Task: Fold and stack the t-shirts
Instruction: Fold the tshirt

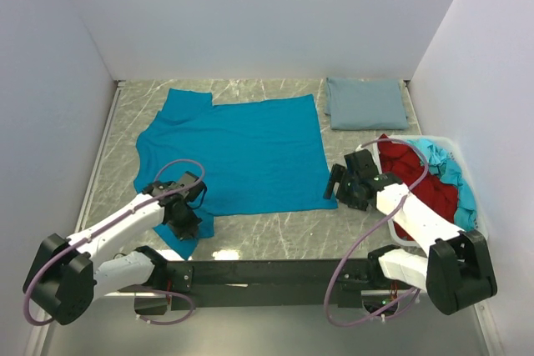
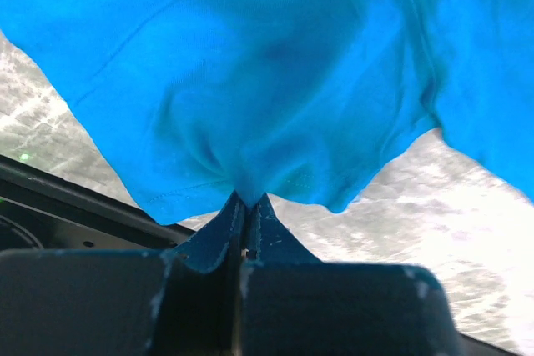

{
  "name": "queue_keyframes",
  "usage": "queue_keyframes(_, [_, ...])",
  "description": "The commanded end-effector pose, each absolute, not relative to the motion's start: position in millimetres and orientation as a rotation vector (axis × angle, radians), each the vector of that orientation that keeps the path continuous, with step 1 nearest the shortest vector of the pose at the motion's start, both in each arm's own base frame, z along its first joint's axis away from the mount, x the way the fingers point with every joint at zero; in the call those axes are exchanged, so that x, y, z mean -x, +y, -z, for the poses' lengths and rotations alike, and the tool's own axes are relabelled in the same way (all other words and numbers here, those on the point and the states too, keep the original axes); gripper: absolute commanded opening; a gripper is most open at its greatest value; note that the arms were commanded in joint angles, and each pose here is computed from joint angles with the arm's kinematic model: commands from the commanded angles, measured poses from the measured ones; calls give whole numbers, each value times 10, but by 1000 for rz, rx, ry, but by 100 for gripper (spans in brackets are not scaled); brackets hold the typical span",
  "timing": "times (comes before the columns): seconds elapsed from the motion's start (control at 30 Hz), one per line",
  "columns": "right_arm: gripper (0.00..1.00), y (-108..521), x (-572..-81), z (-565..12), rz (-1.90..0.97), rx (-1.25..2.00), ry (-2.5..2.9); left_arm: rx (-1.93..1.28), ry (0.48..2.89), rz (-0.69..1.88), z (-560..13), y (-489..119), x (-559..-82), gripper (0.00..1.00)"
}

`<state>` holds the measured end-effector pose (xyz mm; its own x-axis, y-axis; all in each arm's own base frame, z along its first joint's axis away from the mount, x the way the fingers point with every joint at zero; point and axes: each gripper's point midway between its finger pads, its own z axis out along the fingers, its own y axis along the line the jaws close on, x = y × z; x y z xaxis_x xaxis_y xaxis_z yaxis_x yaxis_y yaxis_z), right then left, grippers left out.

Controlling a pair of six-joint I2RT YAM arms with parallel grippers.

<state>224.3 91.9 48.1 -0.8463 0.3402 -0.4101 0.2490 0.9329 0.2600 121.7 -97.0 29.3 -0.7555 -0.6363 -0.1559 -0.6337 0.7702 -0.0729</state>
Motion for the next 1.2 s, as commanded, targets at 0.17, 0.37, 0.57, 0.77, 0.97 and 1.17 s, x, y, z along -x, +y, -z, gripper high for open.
queue_keyframes(0.17, [79, 1017, -2014, -250, -306, -487, 2721, 876, 2866, -2, -347, -980, -1202, 0])
queue_keyframes(0.37, [65, 1073, -2114, -167, -288, -478, 2728, 849, 2857, -10, -405, -966, -1236, 0])
queue_keyframes(0.57, [56, 1095, -2176, -94, -269, -476, 2740, 825, 2826, -140, -441, -828, -1299, 0])
queue_keyframes(0.77, [19, 1043, -2256, -120, -219, -476, 2717, 774, 2829, -29, -426, -988, -1426, 0])
queue_keyframes(0.97, [0, 1011, -2285, -241, -205, -457, 2690, 781, 2775, -54, -514, -946, -1527, 0])
queue_keyframes(1.17, [0, 1039, -2359, -402, -232, -431, 2653, 718, 2774, -64, -613, -953, -1605, 0])
